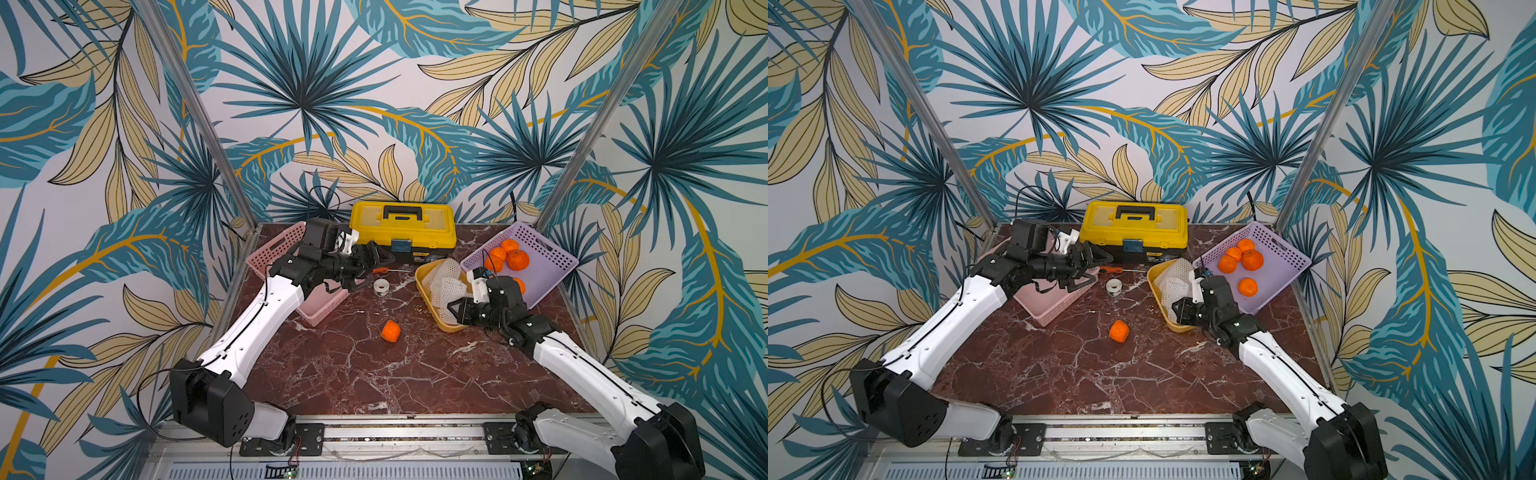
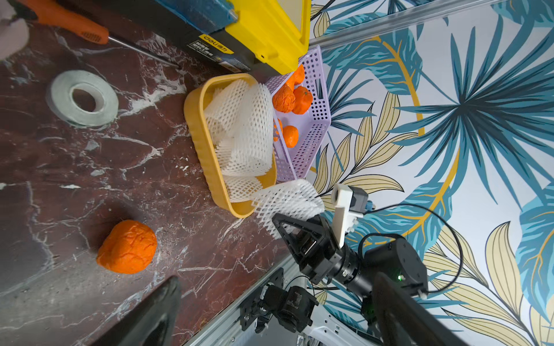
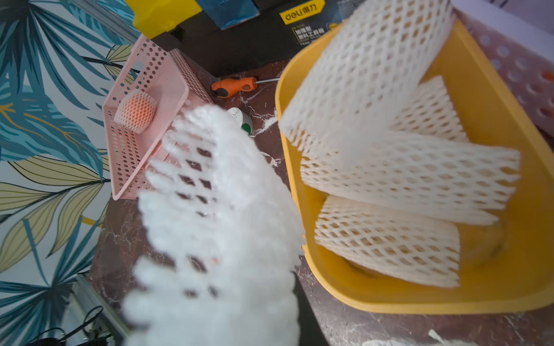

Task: Remove foam nets from oranges
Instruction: Place the foam net into the storage box.

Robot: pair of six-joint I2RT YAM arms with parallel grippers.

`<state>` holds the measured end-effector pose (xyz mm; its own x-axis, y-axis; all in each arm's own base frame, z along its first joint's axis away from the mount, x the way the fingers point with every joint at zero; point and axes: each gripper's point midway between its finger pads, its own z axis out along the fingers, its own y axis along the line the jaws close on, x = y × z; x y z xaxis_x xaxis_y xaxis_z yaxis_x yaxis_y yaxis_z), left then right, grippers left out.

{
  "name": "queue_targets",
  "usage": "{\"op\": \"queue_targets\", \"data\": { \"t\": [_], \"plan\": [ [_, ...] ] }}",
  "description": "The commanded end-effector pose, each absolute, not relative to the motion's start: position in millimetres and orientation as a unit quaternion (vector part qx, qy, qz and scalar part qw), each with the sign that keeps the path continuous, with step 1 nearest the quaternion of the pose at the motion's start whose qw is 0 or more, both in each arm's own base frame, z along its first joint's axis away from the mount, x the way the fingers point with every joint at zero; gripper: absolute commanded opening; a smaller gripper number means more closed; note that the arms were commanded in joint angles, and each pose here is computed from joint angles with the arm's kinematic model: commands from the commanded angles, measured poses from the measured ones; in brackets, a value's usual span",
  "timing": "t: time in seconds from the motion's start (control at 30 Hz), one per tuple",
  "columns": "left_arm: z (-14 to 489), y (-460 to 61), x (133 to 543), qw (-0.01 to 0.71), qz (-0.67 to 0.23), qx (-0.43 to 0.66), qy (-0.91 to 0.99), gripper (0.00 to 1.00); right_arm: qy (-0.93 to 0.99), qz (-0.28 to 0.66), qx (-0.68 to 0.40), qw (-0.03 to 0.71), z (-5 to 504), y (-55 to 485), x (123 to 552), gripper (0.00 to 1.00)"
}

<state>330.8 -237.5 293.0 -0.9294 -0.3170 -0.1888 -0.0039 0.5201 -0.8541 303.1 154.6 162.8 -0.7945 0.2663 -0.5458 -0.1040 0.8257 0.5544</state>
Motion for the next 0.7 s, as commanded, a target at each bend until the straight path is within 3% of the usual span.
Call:
{"op": "queue_targets", "data": {
  "t": [0.0, 0.13, 0.23, 0.33, 0.47, 0.67],
  "plan": [
    [283.9, -230.1, 330.6, 0.185, -0.456, -0.079, 0.867, 0.99, 0.902, 0.358, 0.104, 0.216, 150.1, 160.7, 291.9, 0.21],
    [261.3, -226.3, 323.9, 0.169, -0.438, -0.086, 0.879, 1.00, 0.898, 0.385, 0.151, 0.147, 135.3, 155.5, 303.4, 0.23],
    [239.2, -219.9, 318.5, 0.152, -0.410, -0.101, 0.894, 1.00, 0.912, 0.355, 0.162, 0.127, 123.4, 144.5, 309.7, 0.29],
    [216.1, -216.3, 313.3, 0.125, -0.389, -0.115, 0.906, 1.00, 0.927, 0.304, 0.168, 0.139, 118.2, 127.9, 315.4, 0.48],
    [201.7, -217.5, 309.5, 0.101, -0.384, -0.116, 0.910, 1.00, 0.938, 0.251, 0.179, 0.158, 118.0, 107.5, 313.4, 0.65],
    [185.1, -219.9, 306.6, 0.080, -0.371, -0.112, 0.918, 1.00, 0.936, 0.237, 0.205, 0.161, 110.1, 91.7, 301.7, 0.67]
  ]
}}
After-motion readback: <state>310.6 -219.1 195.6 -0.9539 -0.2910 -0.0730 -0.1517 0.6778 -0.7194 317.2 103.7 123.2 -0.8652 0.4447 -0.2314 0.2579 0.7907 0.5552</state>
